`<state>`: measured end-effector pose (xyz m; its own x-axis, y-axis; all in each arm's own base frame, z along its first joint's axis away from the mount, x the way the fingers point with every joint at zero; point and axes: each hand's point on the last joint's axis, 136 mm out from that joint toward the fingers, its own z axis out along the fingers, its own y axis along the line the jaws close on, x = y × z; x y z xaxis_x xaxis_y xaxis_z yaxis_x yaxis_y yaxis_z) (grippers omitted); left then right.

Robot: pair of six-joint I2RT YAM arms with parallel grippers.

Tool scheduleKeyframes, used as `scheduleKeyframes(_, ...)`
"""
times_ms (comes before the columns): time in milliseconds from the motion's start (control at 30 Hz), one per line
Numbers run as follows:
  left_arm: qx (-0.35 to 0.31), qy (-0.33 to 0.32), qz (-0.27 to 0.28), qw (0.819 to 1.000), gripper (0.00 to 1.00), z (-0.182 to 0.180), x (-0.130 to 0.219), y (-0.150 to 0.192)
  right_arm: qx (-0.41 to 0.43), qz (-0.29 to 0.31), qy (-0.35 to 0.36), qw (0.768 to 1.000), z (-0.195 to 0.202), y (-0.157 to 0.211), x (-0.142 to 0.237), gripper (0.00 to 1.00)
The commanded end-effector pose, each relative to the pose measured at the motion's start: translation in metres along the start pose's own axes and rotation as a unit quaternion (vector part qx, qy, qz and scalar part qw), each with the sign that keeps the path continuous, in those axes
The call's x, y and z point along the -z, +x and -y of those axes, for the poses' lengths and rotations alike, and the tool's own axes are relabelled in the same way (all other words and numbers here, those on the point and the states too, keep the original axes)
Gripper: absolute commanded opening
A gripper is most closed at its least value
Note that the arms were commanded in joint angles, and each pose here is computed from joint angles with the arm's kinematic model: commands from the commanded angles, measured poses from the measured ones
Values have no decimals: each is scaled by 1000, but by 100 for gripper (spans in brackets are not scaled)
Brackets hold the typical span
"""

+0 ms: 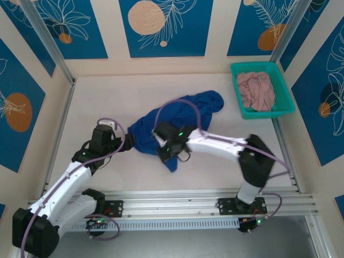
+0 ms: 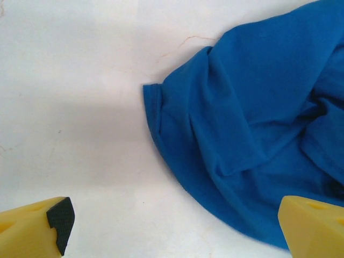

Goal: Fold the inside-out t-shirt

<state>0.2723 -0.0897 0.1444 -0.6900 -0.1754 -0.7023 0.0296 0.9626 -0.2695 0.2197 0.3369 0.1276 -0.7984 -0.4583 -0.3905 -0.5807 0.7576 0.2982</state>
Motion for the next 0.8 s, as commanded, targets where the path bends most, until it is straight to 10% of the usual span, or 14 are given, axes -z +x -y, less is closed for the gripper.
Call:
scheduleKeyframes(0,20,67,17,997,97,21,14,-7,-34,103,-184,977,-39,-54,97,1)
scheduleKeyframes(400,15,198,21,980,98,60,15,6,-48,261,-239,934,-19,-133,217,0)
scheduleKeyframes(767,-22,130,-98,986,89,49,-47,55,-88,331,-177,923,43,-154,265,0)
